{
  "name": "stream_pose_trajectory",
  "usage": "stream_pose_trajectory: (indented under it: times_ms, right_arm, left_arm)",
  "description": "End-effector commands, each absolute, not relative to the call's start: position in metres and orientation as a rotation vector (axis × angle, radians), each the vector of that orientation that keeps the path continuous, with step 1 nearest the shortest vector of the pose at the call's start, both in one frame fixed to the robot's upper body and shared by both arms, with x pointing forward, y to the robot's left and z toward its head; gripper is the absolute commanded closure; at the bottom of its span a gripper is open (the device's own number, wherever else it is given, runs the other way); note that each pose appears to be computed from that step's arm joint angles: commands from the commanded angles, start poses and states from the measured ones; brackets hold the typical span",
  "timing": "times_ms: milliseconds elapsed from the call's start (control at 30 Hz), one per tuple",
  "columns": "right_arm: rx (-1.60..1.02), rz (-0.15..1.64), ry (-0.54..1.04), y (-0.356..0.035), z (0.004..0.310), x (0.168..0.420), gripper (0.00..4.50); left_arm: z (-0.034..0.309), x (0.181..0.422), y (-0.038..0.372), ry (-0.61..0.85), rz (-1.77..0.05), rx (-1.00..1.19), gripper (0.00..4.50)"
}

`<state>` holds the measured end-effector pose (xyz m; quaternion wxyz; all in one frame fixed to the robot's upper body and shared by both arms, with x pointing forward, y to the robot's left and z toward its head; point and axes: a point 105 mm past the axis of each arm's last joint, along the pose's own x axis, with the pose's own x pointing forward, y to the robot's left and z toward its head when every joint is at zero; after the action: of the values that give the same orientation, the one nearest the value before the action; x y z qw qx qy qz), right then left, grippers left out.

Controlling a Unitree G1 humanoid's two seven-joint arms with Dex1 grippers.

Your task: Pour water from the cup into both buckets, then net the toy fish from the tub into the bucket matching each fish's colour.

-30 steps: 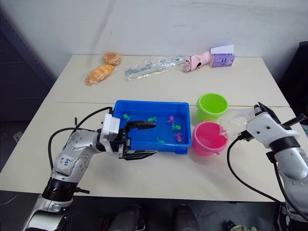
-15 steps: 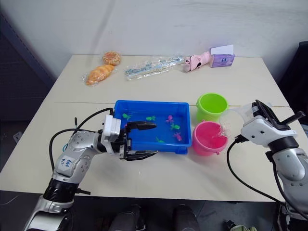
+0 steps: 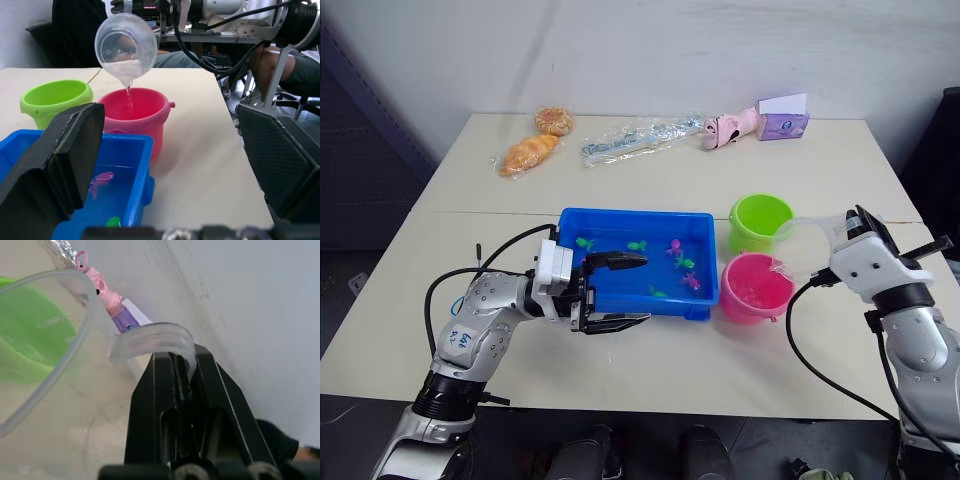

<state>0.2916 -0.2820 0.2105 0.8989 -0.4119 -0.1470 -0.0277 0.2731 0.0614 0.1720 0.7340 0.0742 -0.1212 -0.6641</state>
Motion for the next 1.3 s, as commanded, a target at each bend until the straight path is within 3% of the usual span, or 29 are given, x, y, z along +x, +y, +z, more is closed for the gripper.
stream_pose_trajectory:
  times_ms: [33,267,433,567,800,1000,1300]
  right_arm:
    - [-0.625,-0.106,-0.327,-0.296,0.223,0.284,4.45]
    - [-0.252,-0.118,-0.282,-0.305,0.223,0.28,4.45]
    - [-0.194,-0.213,-0.245,-0.32,0.235,0.289,4.45]
    - [-0.216,-0.252,-0.13,-0.325,0.234,0.299,4.45]
    - [-0.408,-0.339,-0.073,-0.331,0.254,0.33,4.45]
    - [-0.597,-0.304,-0.069,-0.321,0.261,0.354,4.45]
    - [-0.885,-0.284,-0.112,-0.306,0.265,0.375,4.45]
  left_arm:
    - [0.177,0.274,0.063,-0.296,-1.447,0.185,0.0]
    - [0.177,0.276,0.067,-0.292,-1.43,0.184,0.0]
    - [0.19,0.284,0.071,-0.322,-1.37,0.103,0.0]
    - [0.199,0.29,0.072,-0.35,-1.333,0.073,0.0]
    - [0.204,0.303,0.073,-0.336,-1.248,0.019,0.0]
    - [0.203,0.308,0.073,-0.323,-1.2,0.012,0.0]
    - [0.208,0.318,0.073,-0.34,-1.114,-0.012,0.0]
